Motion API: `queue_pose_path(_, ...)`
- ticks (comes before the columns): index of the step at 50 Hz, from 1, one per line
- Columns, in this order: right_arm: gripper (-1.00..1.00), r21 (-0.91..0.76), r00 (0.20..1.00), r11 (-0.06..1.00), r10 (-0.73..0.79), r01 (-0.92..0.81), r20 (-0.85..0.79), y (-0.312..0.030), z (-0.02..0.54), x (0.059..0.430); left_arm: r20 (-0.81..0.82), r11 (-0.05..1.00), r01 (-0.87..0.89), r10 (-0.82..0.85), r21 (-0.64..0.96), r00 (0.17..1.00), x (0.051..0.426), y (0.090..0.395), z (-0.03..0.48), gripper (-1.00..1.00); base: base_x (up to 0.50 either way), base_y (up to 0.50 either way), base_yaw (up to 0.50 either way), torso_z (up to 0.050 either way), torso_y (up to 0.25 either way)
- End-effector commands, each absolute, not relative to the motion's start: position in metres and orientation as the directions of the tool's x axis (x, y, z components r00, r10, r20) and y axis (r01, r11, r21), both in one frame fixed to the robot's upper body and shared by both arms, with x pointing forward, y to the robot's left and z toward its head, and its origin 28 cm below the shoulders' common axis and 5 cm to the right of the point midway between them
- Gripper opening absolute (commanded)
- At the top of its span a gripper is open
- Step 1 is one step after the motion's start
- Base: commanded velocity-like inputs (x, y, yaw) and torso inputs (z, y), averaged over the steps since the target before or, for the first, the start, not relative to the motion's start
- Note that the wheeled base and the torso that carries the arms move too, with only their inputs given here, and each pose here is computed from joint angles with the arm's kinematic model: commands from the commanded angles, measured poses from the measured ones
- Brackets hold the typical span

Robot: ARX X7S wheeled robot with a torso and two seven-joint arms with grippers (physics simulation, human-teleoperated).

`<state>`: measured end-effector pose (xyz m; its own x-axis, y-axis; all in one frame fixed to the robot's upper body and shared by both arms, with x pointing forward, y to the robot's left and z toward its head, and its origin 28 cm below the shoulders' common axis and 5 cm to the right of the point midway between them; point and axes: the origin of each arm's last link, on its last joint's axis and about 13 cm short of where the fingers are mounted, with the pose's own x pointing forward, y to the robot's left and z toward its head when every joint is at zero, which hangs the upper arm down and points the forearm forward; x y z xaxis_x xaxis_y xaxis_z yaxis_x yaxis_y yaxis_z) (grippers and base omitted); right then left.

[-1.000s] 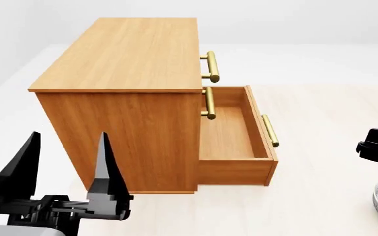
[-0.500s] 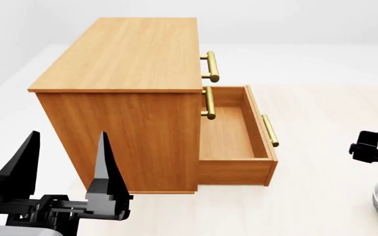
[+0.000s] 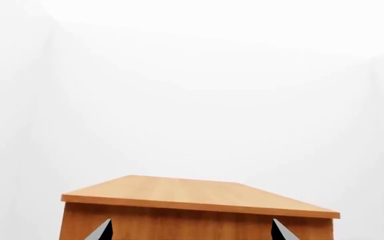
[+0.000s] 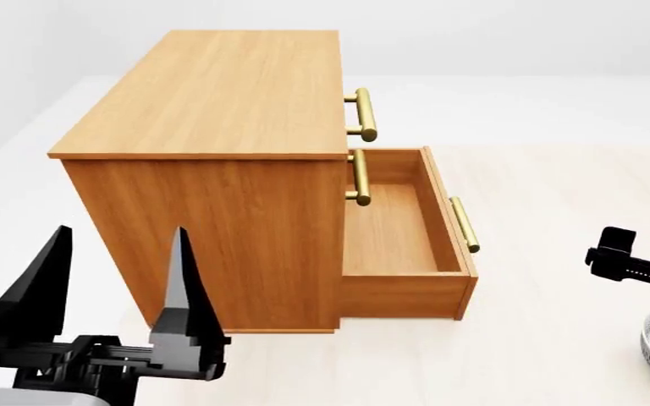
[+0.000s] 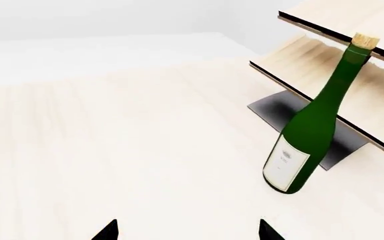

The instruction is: Put the bowl on top of the cabinet.

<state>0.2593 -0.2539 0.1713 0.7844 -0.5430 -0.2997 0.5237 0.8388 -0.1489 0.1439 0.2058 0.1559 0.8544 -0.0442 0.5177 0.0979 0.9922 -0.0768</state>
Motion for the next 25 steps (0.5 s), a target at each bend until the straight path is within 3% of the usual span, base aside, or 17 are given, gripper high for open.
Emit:
queue_pose_path(1, 1.00, -0.129, 0.781, 0.844, -0.531, 0.520, -0.329, -0.2513, 0.1704, 0.2641, 0.516, 0.992, 0.103, -0.048, -0.079, 0.855, 0.1437, 0.2053, 0.1557, 1.00, 0.00, 0.00, 0.00, 0.000, 0.000)
queue_pose_path(25, 1.00, -0.096, 0.723, 0.831, -0.529, 0.548, -0.444, -0.2491, 0.1687, 0.2693, 0.514, 0.992, 0.104, -0.050, -0.077, 0.856, 0.1439, 0.2054, 0.1554, 1.00, 0.00, 0.00, 0.00, 0.000, 0.000)
